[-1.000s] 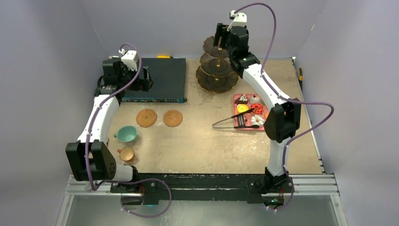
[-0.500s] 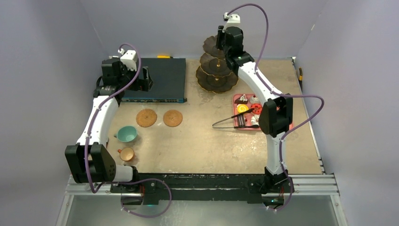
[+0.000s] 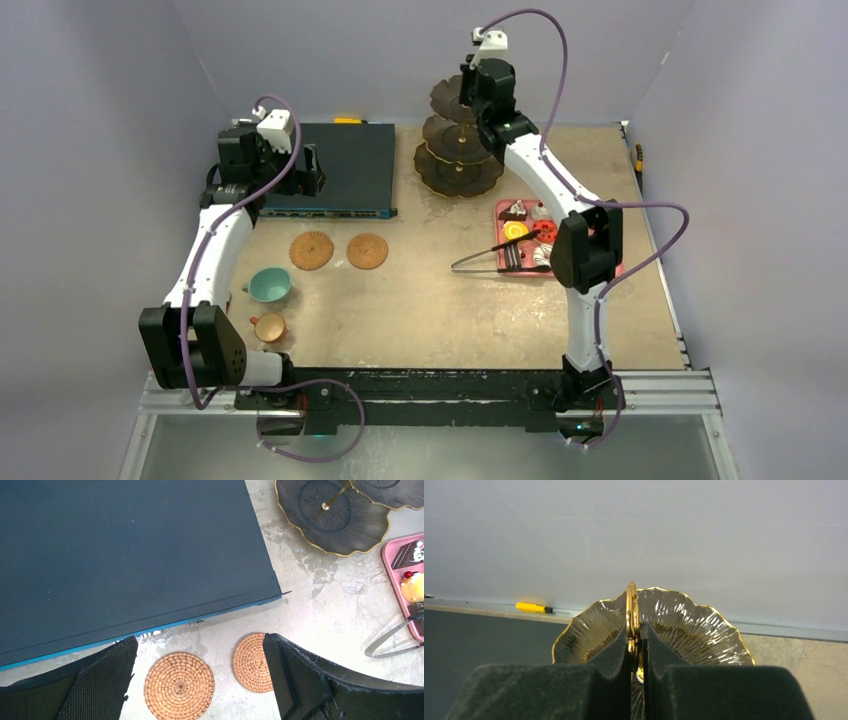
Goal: Serve the afternoon tea
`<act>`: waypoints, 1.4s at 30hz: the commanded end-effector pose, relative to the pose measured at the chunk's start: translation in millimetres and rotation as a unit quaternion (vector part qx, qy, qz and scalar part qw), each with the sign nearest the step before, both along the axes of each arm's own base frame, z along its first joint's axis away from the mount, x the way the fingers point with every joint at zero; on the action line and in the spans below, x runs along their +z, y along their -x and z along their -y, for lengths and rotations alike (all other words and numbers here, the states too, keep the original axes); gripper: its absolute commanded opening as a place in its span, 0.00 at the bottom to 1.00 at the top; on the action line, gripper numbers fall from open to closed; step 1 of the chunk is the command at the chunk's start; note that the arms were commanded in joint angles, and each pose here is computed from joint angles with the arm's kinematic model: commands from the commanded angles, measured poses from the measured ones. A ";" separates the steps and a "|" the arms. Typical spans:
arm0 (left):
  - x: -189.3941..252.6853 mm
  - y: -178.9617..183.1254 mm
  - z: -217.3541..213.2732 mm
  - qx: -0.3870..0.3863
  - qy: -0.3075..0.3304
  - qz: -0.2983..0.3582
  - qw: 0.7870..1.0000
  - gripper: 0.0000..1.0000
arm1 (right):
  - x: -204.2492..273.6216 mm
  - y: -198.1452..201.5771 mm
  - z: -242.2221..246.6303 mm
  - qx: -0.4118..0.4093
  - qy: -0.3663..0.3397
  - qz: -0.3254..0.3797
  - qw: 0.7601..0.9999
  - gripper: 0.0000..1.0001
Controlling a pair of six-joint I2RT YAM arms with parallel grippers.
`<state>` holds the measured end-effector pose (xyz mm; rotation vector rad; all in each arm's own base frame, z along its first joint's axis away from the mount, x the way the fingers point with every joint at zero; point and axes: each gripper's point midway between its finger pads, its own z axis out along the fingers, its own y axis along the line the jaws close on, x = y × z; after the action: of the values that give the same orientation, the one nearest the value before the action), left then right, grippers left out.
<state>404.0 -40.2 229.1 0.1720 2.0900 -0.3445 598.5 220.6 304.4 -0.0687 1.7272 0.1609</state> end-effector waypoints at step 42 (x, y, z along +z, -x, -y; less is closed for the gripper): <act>15.9 18.4 8.4 -0.047 -0.014 0.009 0.999 0.99 | -101.6 238.9 69.2 -0.128 -0.057 -0.205 0.969 0.91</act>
<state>393.3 -46.1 229.1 0.2084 2.1060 -0.3777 410.1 163.0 288.2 0.1856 1.8558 0.1483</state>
